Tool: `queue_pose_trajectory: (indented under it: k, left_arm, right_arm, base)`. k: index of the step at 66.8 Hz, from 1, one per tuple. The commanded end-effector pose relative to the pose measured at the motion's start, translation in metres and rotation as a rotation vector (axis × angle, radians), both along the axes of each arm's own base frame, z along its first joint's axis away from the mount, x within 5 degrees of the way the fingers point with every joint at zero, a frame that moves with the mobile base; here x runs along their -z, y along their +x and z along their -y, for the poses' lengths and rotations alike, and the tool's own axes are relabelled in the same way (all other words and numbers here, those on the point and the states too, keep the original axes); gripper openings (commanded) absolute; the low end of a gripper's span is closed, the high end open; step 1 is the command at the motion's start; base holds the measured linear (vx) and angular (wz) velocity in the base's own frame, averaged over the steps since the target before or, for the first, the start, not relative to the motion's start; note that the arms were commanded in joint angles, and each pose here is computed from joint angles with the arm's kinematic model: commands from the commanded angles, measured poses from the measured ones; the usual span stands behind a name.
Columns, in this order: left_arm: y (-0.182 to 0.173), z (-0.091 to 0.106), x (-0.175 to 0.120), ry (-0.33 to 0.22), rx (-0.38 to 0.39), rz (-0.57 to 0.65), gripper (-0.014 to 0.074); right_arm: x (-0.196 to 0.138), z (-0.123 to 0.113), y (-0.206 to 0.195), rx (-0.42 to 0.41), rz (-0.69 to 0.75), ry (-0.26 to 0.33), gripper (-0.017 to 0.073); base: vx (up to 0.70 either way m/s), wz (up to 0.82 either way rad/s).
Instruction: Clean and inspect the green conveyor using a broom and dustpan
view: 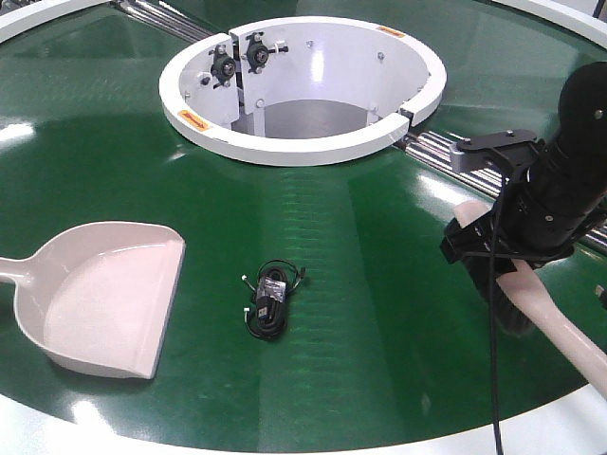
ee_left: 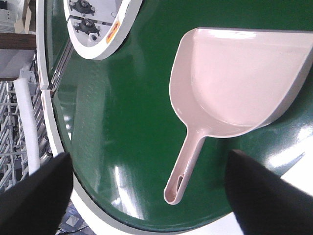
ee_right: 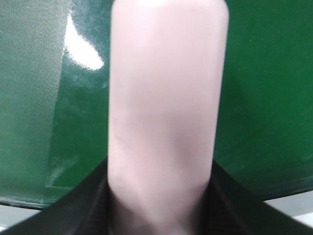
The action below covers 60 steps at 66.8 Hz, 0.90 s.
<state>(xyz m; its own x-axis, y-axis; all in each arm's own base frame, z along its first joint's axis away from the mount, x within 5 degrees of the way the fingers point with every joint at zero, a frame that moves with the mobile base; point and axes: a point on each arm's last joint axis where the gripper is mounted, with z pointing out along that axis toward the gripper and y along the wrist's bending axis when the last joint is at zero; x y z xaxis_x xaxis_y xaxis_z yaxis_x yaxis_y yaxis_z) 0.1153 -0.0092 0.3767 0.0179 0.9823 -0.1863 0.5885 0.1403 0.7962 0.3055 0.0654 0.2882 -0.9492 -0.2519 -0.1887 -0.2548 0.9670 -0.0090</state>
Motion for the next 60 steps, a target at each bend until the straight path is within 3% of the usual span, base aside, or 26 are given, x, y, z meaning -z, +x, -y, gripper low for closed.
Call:
queue_pose_trajectory:
  k: [1,17,24,51,60]
  left_arm:
    - [0.002,0.002,-0.014,-0.018,0.006,0.081,0.0587]
    - [0.004,0.001,-0.013,-0.013,0.001,0.089,0.0587]
    - [0.014,-0.004,-0.007,0.053,-0.017,0.045,0.0587]
    - [0.111,-0.026,0.034,0.265,-0.035,-0.536,0.0586]
    - [0.147,-0.037,0.048,0.364,-0.053,-0.701,0.0584]
  right_arm:
    - [-0.021,0.003,-0.003,0.006,0.089,0.018,-0.0003]
    - [-0.021,0.003,-0.003,0.006,0.089,0.018,-0.0003]
    - [-0.021,0.003,-0.003,0.006,0.089,0.018,-0.0003]
    - [-0.021,0.003,-0.003,0.006,0.087,0.018,-0.0003]
    - [-0.021,0.003,-0.003,0.006,0.087,0.018,-0.0003]
  base:
    - [0.0,0.0]
    - [0.0,0.0]
    - [0.0,0.0]
    - [0.0,0.0]
    - [0.0,0.0]
